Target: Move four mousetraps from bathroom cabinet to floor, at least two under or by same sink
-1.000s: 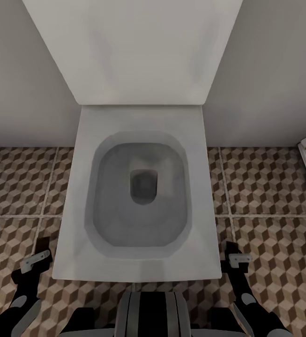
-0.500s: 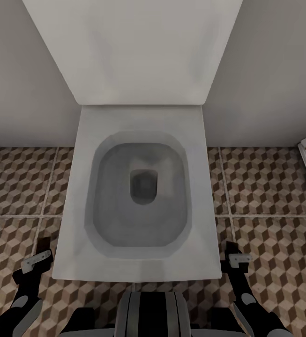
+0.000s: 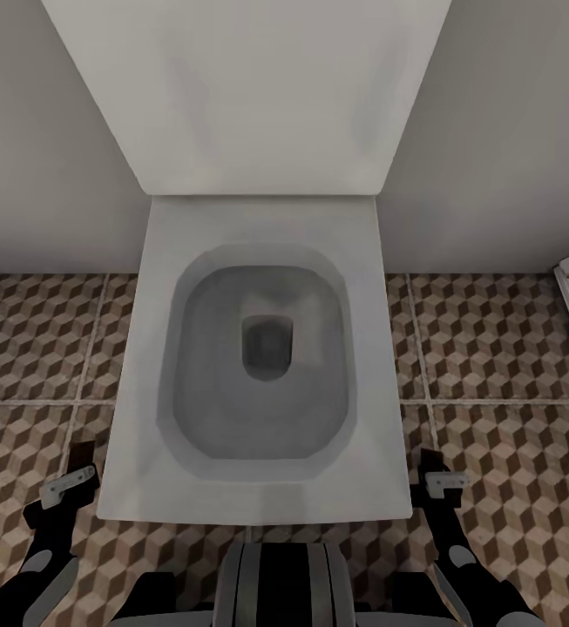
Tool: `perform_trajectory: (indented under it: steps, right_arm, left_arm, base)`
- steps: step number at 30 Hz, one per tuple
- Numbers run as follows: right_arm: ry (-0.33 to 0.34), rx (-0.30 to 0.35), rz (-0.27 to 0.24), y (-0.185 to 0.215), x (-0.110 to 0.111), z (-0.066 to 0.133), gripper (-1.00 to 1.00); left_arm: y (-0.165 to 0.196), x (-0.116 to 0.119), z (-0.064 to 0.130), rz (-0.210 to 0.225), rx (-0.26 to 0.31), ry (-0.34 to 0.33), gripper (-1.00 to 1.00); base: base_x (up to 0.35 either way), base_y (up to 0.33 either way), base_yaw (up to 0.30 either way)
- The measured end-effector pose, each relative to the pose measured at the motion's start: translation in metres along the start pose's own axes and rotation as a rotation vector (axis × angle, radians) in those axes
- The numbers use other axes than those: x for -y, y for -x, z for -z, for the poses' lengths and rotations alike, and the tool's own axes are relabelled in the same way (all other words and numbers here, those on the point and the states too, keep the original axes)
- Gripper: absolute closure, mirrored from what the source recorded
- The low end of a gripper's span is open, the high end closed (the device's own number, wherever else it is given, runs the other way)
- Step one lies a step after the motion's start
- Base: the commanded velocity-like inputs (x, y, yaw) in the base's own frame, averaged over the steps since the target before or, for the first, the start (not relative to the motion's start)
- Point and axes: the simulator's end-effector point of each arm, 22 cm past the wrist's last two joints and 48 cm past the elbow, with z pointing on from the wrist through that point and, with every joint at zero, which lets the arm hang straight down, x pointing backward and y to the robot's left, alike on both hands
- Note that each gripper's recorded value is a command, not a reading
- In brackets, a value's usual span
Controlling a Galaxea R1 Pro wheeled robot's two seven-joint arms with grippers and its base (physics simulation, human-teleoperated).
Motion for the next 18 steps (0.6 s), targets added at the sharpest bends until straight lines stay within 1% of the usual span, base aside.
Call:
perform_trajectory:
  steps: [6,9,10,11,13,16,18]
  right_arm:
    - [0.001,0.021,-0.004,0.004,0.0,0.0,1.0]
    - [0.001,0.024,-0.005,0.005,0.0,0.0,1.0]
    - [0.001,0.025,-0.005,0.005,0.0,0.0,1.0]
    - [0.001,0.026,-0.005,0.005,0.0,0.0,1.0]
    - [0.001,0.026,-0.005,0.005,0.0,0.0,1.0]
    - [0.001,0.026,-0.005,0.005,0.0,0.0,1.0]
    - [0.001,0.026,-0.005,0.005,0.0,0.0,1.0]
  left_arm:
    - [0.003,0.0,-0.002,-0.001,0.003,-0.001,1.0]
    - [0.005,0.005,-0.004,-0.001,0.006,-0.019,1.0]
    - [0.005,0.008,-0.004,-0.004,0.003,-0.034,1.0]
    - [0.002,0.013,-0.005,-0.009,-0.011,-0.058,1.0]
    - [-0.003,0.017,-0.005,-0.015,-0.035,-0.077,1.0]
    - [-0.002,0.018,-0.005,-0.014,-0.039,-0.081,1.0]
    - [-0.001,0.015,-0.006,-0.005,-0.039,-0.074,1.0]
  base:
    - [0.0,0.0,0.0]
    - [0.0,0.0,0.0]
    - [0.0,0.0,0.0]
    - [0.0,0.0,0.0]
    - [0.0,0.0,0.0]
    - [0.0,0.0,0.0]
    - [0.0,0.0,0.0]
